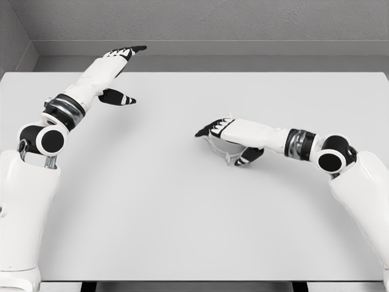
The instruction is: Assemble PVC drainage pipe clamps
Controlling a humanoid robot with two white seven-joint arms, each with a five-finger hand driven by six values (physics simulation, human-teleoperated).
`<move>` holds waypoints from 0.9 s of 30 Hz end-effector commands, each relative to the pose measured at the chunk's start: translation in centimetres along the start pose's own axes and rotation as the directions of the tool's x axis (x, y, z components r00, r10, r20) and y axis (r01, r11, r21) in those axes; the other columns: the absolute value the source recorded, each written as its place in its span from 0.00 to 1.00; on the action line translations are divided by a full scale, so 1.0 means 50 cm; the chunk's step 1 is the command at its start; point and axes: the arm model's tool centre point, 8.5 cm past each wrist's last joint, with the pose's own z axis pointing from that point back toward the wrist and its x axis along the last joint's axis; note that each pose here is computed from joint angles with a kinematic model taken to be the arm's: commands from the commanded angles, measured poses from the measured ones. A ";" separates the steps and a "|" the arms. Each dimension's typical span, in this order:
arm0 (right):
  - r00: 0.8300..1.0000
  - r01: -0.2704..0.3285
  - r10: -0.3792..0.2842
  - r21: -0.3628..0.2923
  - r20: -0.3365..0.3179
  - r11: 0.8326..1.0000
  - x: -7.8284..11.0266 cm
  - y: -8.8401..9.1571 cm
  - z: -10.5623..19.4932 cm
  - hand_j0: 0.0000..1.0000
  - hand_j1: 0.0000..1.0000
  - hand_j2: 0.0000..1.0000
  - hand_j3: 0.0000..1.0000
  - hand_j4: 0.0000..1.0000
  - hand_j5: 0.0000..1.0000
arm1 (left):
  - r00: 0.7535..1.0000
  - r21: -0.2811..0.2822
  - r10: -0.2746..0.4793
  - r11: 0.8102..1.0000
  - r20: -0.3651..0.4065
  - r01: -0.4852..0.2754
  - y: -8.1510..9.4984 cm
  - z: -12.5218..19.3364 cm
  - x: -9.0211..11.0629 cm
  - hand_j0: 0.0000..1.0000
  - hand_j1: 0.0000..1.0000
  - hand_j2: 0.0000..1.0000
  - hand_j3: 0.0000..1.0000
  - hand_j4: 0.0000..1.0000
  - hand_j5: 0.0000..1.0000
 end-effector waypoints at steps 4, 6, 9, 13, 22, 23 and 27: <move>1.000 0.011 -0.011 -0.003 -0.003 1.000 -0.003 0.001 0.001 1.00 1.00 1.00 1.00 1.00 1.00 | 1.000 -0.001 0.003 1.000 0.001 -0.003 -0.001 0.000 0.000 1.00 1.00 1.00 1.00 1.00 1.00; 1.000 0.011 -0.011 -0.005 0.003 1.000 0.001 0.000 -0.004 1.00 1.00 1.00 1.00 1.00 1.00 | 1.000 0.001 0.004 1.000 0.003 -0.004 -0.001 0.000 0.002 1.00 1.00 1.00 1.00 1.00 1.00; 1.000 0.010 -0.010 -0.007 0.002 1.000 0.000 -0.003 -0.004 1.00 1.00 1.00 1.00 1.00 1.00 | 1.000 0.001 0.004 1.000 0.003 -0.004 -0.001 0.000 0.002 1.00 1.00 1.00 1.00 1.00 1.00; 1.000 0.013 -0.013 -0.008 -0.004 1.000 -0.001 -0.005 -0.004 1.00 1.00 1.00 1.00 1.00 1.00 | 1.000 -0.002 0.004 1.000 0.003 -0.004 -0.003 0.000 0.002 1.00 1.00 1.00 1.00 1.00 1.00; 1.000 0.010 -0.010 -0.010 -0.007 1.000 -0.002 -0.010 -0.006 1.00 1.00 1.00 1.00 1.00 1.00 | 1.000 -0.001 0.003 1.000 0.004 -0.003 -0.002 0.000 0.003 1.00 1.00 1.00 1.00 1.00 1.00; 1.000 0.010 -0.010 -0.013 -0.002 1.000 0.001 -0.011 -0.009 1.00 1.00 1.00 1.00 1.00 1.00 | 1.000 -0.001 0.003 1.000 0.004 -0.003 -0.002 0.000 0.003 1.00 1.00 1.00 1.00 1.00 1.00; 1.000 0.012 -0.012 -0.014 0.001 1.000 0.003 -0.010 -0.012 1.00 1.00 1.00 1.00 1.00 1.00 | 1.000 -0.001 0.003 1.000 0.004 -0.003 -0.002 0.000 0.003 1.00 1.00 1.00 1.00 1.00 1.00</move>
